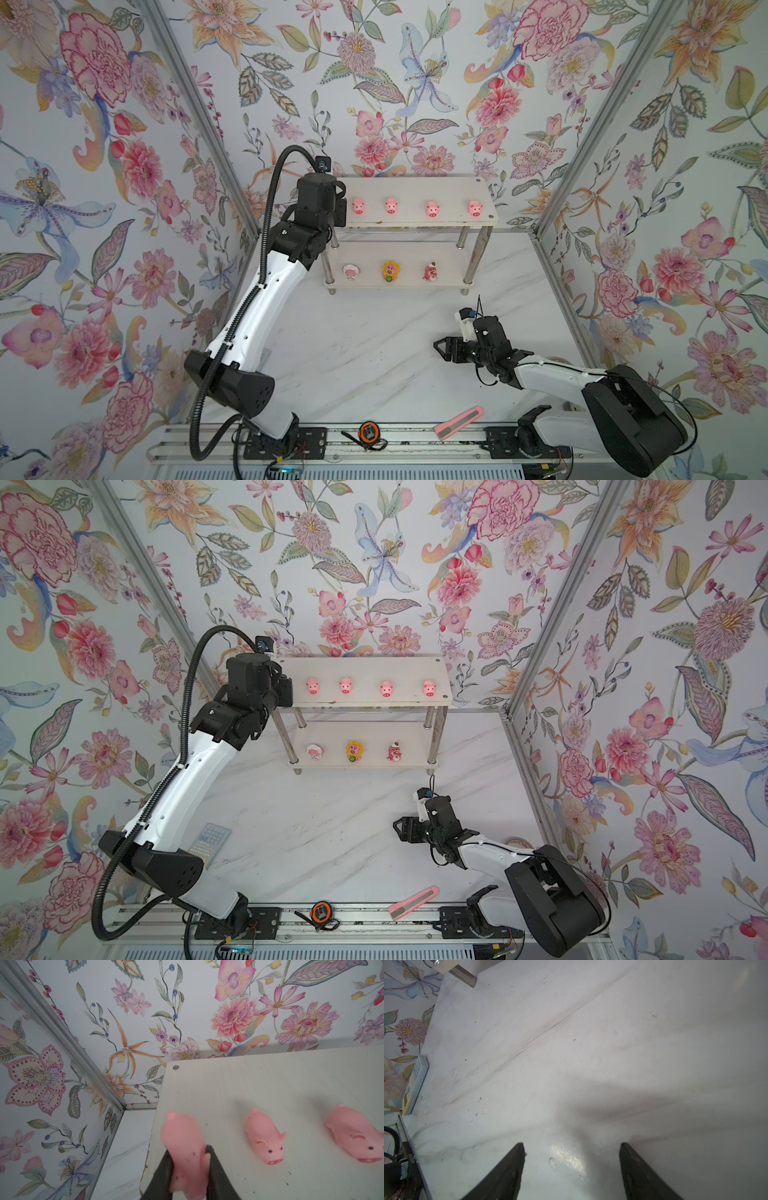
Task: Organize plastic toys on shelves
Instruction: Place the plastic toy on the shelf.
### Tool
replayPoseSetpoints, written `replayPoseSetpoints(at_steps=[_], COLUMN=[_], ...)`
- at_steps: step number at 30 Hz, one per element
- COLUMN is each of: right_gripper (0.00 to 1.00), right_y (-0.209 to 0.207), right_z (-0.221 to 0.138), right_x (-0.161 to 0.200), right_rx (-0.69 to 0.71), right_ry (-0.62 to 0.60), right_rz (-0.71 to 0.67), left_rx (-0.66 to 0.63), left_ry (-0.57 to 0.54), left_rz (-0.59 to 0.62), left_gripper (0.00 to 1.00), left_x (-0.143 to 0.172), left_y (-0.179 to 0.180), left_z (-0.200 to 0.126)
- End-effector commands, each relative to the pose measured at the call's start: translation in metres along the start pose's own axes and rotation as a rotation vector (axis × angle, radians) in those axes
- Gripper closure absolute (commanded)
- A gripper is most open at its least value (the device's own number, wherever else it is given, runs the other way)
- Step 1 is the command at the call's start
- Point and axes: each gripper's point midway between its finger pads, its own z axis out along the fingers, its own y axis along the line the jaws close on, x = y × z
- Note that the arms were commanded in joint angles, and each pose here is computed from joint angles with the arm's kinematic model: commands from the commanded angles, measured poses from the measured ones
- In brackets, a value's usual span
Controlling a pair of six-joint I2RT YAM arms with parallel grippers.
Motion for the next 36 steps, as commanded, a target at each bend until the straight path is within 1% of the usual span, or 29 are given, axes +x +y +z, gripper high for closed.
replayPoseSetpoints(at_steps=[1,3,10,16,22,29,36], right_gripper=[0.26,0.26,0.26,0.26,0.26,0.26,0.26], right_y=[-0.007,-0.007,-0.006,-0.006,-0.006,-0.004,-0.004], right_z=[0.002,0.003,0.004,0.005,0.006,0.006,0.006], right_x=[0.014,0.013,0.015,0.015,0.016,0.017,0.017], right_rx=[0.013,0.011,0.006,0.004,0.003,-0.003,-0.003], right_ry=[0.042,0.042,0.050,0.052,0.056,0.059,0.059], right_rz=[0.023,0.023,0.030,0.030,0.032,0.031,0.030], left_rx=[0.040,0.034,0.084,0.100,0.092,0.081,0.099], left_ry=[0.071,0.083,0.124,0.153,0.177,0.160,0.172], left_rz=[0.050,0.046,0.041,0.043,0.029,0.016,0.006], left_gripper=[0.74,0.73,0.72,0.72,0.71,0.70,0.64], left_x=[0.009,0.010,0.021,0.026,0.033,0.031,0.041], left_y=[0.001,0.006,0.008,0.010,0.012,0.017,0.012], left_z=[0.009,0.015,0.036,0.046,0.047,0.036,0.041])
